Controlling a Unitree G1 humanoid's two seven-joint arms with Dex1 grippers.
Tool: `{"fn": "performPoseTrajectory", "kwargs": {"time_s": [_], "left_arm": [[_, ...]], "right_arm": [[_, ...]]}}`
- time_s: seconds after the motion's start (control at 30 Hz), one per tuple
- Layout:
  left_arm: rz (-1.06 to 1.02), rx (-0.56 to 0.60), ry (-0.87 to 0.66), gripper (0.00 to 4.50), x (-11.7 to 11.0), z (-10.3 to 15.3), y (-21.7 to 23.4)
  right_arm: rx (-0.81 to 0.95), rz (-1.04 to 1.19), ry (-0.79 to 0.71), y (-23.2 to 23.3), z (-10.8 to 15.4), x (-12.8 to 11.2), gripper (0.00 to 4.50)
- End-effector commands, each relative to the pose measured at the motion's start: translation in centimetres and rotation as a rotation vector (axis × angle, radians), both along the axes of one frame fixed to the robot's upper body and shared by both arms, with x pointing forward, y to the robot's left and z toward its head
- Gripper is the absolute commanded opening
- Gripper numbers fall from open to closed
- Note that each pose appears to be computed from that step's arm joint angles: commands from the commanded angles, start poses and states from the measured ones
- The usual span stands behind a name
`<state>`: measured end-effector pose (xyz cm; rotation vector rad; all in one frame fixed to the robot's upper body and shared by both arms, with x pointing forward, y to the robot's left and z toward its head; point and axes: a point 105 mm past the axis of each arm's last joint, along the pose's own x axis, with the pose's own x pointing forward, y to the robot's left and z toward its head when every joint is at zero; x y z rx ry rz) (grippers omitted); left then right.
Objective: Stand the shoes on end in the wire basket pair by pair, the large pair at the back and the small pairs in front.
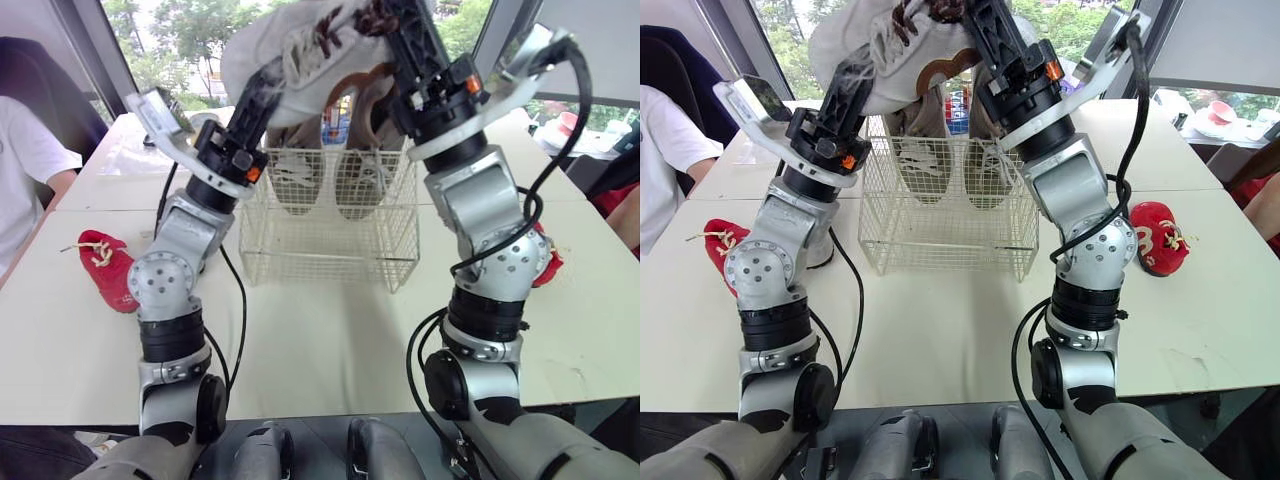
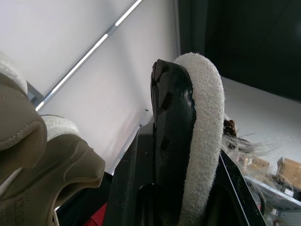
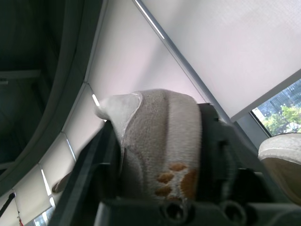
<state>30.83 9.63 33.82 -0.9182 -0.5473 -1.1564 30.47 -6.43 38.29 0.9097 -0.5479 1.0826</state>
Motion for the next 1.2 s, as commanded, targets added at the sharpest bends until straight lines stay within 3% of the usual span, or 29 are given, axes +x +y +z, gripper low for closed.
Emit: {"fn": "performPoseTrajectory", "kwargs": {"time_s": [0.03, 0.33, 0.43, 0.67, 0.8, 1.0, 1.2], "left_arm": [[0.008, 0.032, 0.013, 0.26, -0.1, -0.6, -0.2], [0.082, 0.157, 0.084, 4.45, -1.6, -3.4, 0.5], [0.201, 0.250, 0.145, 4.45, -1.5, -4.8, 0.9], [0.442, 0.529, 0.185, 4.45, -3.1, -7.5, 1.9], [0.453, 0.451, 0.237, 4.45, -3.9, -7.4, 2.9], [0.491, 0.497, 0.290, 4.45, -4.4, -9.2, 3.5], [0.485, 0.501, 0.302, 4.45, -4.7, -8.8, 3.6]], "right_arm": [[0.031, 0.047, -0.099, 0.5, 1.9, -2.1, 1.22], [0.081, 0.039, -0.124, -1.0, 3.8, -2.0, 1.20], [-0.009, -0.022, -0.179, -2.7, 4.3, -1.8, 1.20], [-0.566, -0.224, -0.417, -7.1, 3.6, -0.6, 1.20], [-0.799, -0.254, -0.481, -8.2, 1.9, 1.0, 1.20], [-1.091, -0.266, -0.552, -8.2, -2.5, 4.0, 1.20], [-1.203, -0.206, -0.543, -8.0, -5.9, 6.4, 1.20]]}}
